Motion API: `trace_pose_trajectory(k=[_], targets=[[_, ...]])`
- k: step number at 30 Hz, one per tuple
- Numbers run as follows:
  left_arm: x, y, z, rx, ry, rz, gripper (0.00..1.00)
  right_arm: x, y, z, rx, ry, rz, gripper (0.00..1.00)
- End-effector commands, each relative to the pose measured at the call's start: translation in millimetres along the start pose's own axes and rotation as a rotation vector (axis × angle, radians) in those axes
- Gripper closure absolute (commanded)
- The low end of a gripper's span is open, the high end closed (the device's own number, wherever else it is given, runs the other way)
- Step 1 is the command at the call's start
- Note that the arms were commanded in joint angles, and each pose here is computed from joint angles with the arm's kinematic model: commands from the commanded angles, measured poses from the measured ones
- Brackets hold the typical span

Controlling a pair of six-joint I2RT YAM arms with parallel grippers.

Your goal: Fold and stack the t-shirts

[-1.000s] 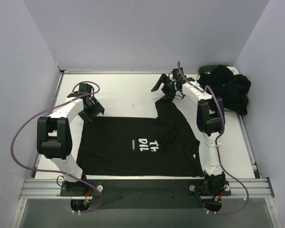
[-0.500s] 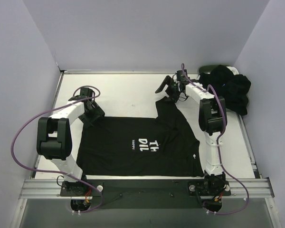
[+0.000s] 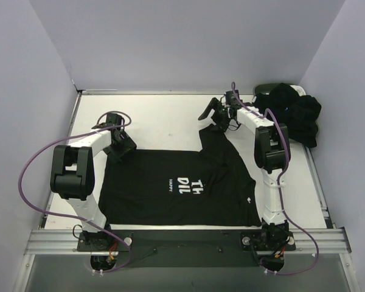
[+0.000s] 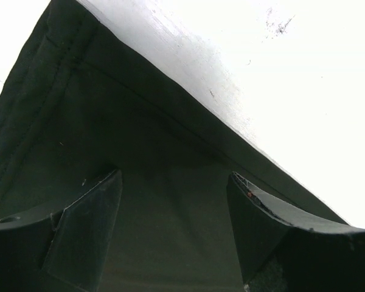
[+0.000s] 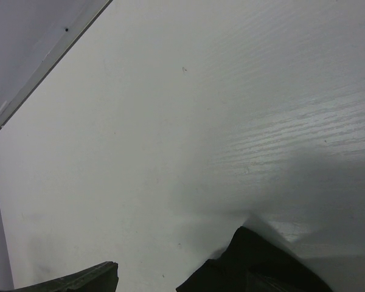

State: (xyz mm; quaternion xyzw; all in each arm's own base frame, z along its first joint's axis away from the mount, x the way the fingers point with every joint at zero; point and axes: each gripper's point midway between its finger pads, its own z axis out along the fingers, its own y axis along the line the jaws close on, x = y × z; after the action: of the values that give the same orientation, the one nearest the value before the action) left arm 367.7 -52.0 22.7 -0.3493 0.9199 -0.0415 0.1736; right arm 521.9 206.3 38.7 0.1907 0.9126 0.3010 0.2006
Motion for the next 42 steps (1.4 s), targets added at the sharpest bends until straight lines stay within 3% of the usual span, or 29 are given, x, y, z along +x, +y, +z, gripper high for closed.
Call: trace_pose_trajectory(k=[1,17,30,36,42], targets=[[-8,0,10,-0.019,-0.033,-0.020,0.21,1,-12,9,0.014,0.012,-0.002,0.16],[-9,24,2,-0.098,-0.065,-0.038,0.21,-44,-74,-10,0.179,-0.081,0.030,0.13],[-9,25,3,-0.102,-0.066,-0.037,0.21,-59,-10,-63,0.103,-0.217,-0.166,0.06],[-11,23,-2,-0.092,-0.073,-0.035,0.21,-66,-36,-85,0.217,-0.290,-0.179,0.04],[-10,21,-4,-0.082,-0.074,-0.032,0.21,-61,-79,-73,0.315,-0.255,-0.136,0.04]])
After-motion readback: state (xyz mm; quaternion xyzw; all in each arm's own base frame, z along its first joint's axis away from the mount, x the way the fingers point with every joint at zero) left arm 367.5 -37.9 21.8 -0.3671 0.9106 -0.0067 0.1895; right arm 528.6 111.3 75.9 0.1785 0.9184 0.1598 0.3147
